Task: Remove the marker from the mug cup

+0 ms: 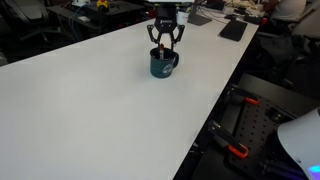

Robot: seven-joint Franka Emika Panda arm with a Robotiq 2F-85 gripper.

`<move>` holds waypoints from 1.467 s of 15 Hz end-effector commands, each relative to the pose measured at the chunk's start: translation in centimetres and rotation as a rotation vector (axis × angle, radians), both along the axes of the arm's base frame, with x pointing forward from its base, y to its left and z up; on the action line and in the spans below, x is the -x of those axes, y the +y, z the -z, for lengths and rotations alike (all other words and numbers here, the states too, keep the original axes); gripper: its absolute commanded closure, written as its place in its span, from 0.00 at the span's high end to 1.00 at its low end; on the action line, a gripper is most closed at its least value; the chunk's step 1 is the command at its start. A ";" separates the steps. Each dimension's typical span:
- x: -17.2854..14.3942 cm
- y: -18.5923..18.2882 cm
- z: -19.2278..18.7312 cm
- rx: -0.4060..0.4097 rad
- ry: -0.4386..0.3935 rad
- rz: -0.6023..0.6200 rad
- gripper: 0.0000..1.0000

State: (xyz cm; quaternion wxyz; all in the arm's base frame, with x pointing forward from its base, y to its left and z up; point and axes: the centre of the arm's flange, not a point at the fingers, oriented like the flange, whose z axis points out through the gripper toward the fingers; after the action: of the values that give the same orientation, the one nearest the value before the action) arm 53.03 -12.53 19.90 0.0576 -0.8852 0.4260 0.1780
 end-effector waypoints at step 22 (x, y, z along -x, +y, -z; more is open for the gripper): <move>-1.0 0.3 1.3 -0.042 0.032 -0.022 0.82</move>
State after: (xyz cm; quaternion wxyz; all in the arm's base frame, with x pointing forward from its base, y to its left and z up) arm 53.38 -12.38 19.42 0.0579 -0.8847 0.4220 0.1891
